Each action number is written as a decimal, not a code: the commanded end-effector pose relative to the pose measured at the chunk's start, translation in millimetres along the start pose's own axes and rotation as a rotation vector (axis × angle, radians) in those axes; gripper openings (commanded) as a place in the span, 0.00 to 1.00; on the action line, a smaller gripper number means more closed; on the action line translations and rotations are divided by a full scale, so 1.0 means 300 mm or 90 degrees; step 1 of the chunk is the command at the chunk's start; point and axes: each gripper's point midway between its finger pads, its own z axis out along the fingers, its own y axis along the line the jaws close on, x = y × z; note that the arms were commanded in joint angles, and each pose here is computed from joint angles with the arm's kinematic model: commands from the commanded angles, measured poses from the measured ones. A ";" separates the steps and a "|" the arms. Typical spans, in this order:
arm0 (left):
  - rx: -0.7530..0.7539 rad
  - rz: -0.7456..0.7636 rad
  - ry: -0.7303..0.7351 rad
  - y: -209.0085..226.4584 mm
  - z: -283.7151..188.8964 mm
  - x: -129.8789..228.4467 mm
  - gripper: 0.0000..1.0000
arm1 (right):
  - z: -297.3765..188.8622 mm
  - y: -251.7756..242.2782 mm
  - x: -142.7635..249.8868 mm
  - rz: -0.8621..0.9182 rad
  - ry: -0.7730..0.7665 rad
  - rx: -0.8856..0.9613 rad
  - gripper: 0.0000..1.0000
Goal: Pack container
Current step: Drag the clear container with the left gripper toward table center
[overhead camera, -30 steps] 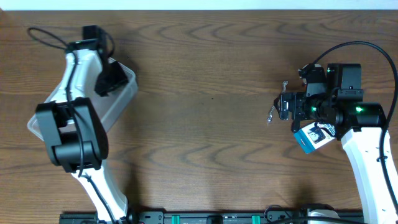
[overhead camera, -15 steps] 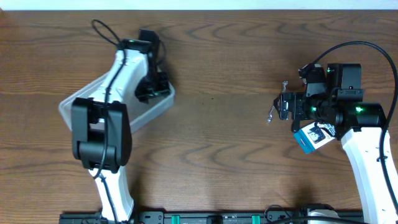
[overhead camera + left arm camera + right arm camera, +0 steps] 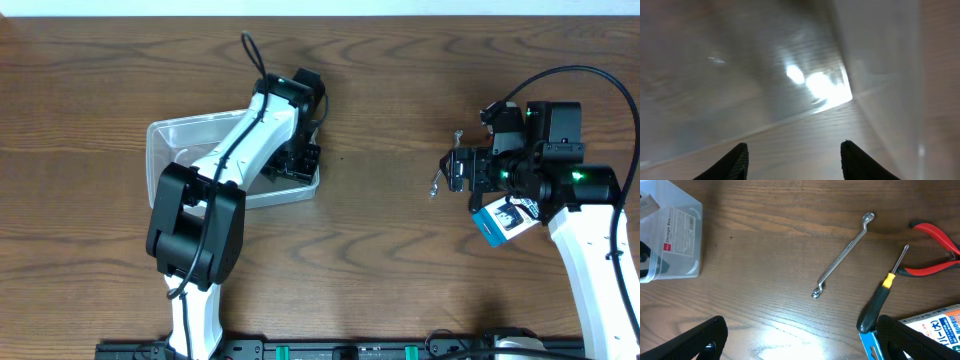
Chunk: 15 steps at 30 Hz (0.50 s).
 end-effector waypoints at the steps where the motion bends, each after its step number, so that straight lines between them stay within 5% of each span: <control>1: -0.097 0.019 -0.018 0.112 -0.039 -0.001 0.52 | -0.017 0.007 -0.024 -0.015 -0.015 -0.006 0.98; 8: -0.148 -0.111 -0.145 0.311 -0.246 -0.009 0.53 | -0.016 0.007 -0.021 -0.018 -0.012 -0.005 0.98; 15: -0.186 -0.339 -0.303 0.651 -0.522 0.120 0.71 | -0.016 0.007 -0.021 -0.019 -0.012 -0.005 0.98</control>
